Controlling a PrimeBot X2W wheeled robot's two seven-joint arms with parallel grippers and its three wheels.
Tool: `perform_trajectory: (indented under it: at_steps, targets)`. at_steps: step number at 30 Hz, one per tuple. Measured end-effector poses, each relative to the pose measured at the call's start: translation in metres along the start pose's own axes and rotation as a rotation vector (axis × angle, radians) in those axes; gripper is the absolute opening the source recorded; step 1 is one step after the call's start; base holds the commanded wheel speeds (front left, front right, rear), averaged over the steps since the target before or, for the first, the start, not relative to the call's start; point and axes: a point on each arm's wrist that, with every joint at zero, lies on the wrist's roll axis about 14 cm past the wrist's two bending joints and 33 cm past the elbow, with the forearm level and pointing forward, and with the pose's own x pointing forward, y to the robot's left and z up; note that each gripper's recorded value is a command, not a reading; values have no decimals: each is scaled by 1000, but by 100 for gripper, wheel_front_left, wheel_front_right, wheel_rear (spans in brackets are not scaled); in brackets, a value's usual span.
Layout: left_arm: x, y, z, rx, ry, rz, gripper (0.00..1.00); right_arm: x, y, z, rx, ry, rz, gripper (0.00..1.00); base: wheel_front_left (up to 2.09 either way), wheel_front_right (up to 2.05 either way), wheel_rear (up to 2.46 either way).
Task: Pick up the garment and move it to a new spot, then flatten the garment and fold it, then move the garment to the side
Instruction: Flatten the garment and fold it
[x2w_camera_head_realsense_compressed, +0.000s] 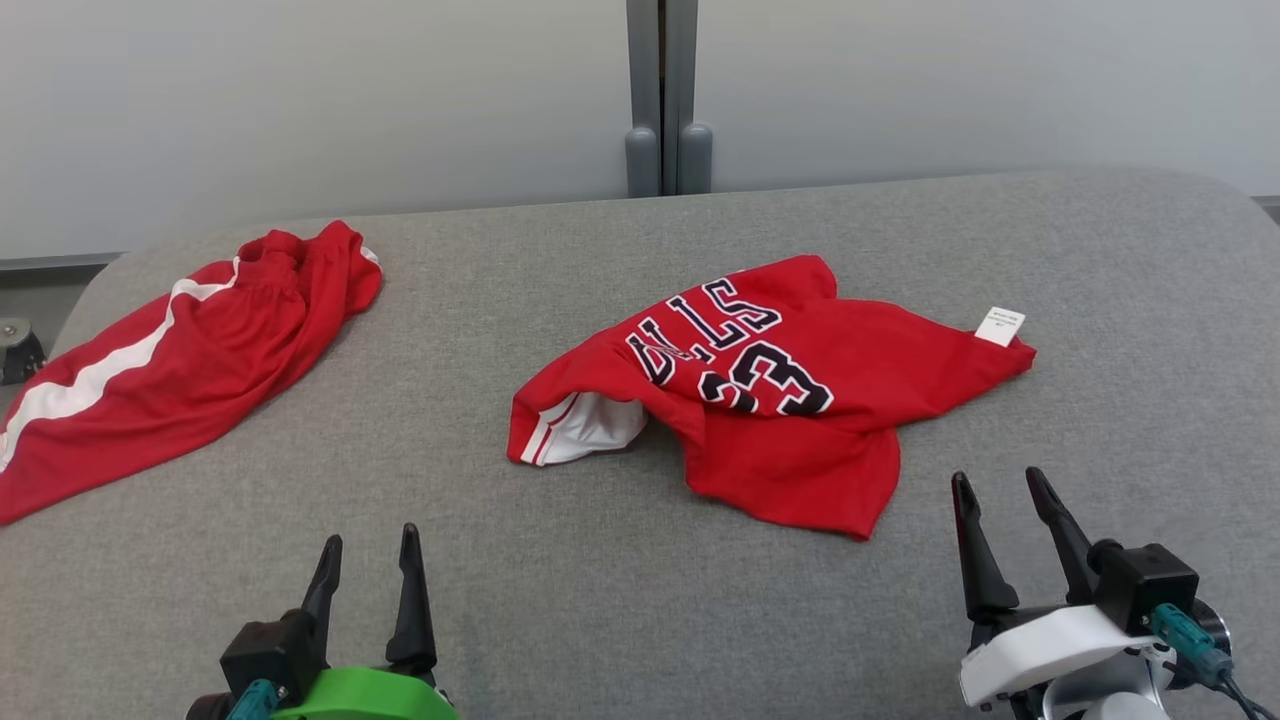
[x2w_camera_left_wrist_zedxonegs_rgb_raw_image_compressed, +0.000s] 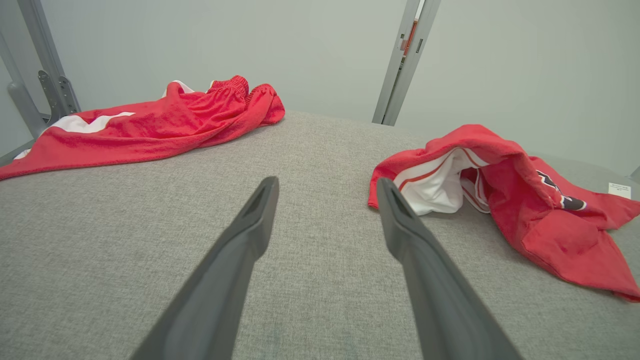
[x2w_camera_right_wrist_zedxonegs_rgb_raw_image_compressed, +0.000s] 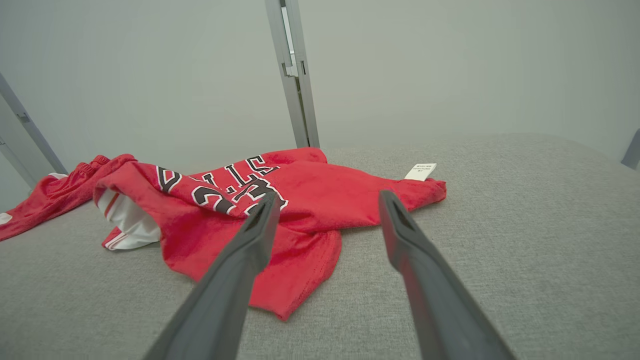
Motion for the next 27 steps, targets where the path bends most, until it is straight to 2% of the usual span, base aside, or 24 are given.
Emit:
perform_trajectory:
  at_steps: [9,15,21,22,23,25,26,27]
  targets:
    - [4,2,-2,-7,8,5,100,8,-4,-49,-9,158,-5,100,0,0,0]
    - [7,12,-3,-20,14,44,100,24,7,-97,-26,321,38,100,0,0,0]
    - [4,26,-6,-32,23,97,100,42,26,-127,-37,444,98,100,0,0,0]
    - [4,28,-6,-31,24,104,100,45,29,-130,-38,457,108,85,0,0,0]
    - [4,30,-7,-31,26,109,100,47,31,-132,-39,467,114,50,0,0,0]
    - [4,33,-8,-33,30,124,100,53,33,-135,-42,475,123,23,0,0,0]
    - [4,35,-8,-33,31,129,100,55,34,-135,-42,475,124,0,0,0,0]
    - [4,35,-9,-33,33,132,100,58,34,-134,-43,468,124,0,0,0,0]
